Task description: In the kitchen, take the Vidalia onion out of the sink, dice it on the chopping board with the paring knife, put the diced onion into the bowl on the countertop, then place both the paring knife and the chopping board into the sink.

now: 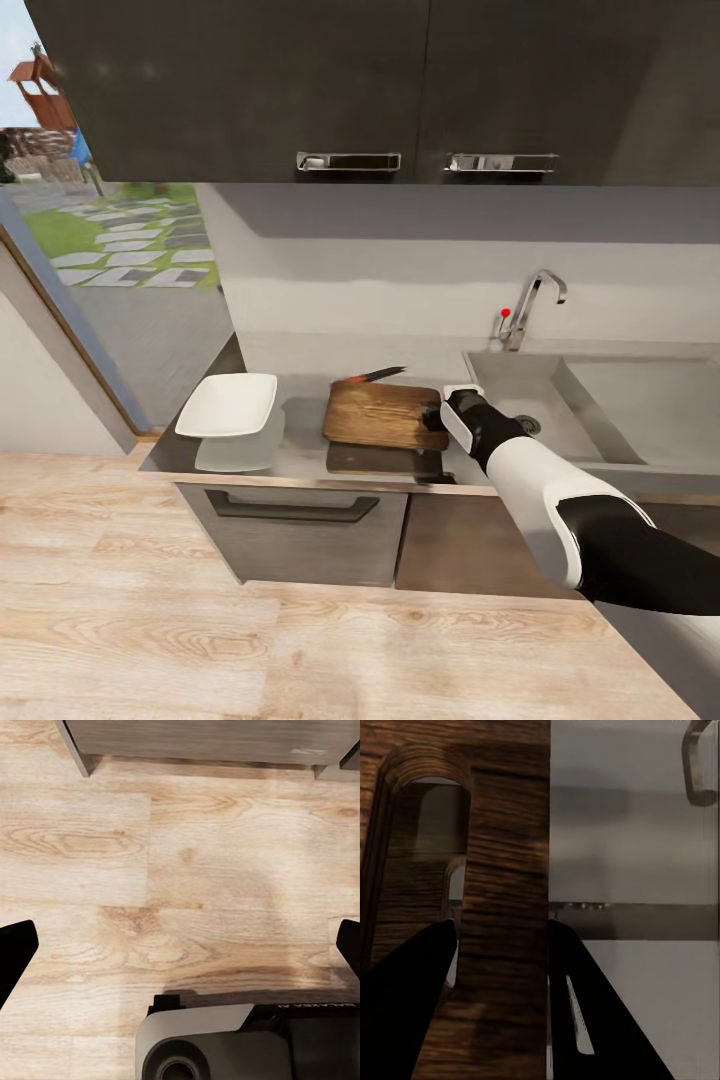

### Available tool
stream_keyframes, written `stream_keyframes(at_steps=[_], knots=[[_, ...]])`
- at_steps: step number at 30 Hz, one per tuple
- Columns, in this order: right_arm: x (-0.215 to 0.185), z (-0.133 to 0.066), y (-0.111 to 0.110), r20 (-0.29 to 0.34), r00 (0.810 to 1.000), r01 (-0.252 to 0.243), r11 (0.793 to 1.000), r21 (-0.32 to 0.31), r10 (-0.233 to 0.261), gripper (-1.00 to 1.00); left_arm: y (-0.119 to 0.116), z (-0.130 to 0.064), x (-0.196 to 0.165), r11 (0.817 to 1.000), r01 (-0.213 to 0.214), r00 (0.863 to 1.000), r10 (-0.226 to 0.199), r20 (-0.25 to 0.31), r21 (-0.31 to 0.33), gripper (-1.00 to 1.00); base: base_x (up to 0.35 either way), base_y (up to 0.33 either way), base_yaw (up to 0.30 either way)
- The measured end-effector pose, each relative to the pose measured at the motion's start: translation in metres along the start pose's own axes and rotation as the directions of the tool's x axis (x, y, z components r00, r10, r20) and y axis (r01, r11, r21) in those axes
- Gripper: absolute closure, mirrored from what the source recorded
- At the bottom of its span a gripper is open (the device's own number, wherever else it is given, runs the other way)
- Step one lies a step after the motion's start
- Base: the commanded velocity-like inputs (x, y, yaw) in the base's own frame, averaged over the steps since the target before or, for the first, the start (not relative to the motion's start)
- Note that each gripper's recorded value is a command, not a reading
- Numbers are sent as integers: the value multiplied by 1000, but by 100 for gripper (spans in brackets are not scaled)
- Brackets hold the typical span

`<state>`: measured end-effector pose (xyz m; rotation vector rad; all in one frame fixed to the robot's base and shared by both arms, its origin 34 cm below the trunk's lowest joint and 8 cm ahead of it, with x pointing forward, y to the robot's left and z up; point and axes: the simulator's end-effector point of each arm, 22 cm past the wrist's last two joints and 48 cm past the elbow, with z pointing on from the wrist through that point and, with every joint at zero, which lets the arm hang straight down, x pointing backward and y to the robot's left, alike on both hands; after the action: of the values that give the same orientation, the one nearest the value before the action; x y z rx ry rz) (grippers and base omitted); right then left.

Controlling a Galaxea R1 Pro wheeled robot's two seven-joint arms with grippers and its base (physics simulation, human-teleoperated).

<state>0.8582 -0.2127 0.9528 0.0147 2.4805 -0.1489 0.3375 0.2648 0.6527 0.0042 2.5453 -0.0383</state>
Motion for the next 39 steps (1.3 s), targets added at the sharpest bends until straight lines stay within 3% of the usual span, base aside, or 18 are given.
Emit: stream_keyframes(at_steps=[8, 39], knots=[[-1, 0, -3, 3, 1000, 26, 1000, 17, -26, 100, 0, 0, 0, 1000, 0, 1000, 0, 0, 0, -100, 0, 0, 0], [10, 4, -5, -21, 999, 32, 999, 21, -31, 100, 0, 0, 0, 1000, 0, 1000, 0, -1, 0, -100, 17, 0, 0]])
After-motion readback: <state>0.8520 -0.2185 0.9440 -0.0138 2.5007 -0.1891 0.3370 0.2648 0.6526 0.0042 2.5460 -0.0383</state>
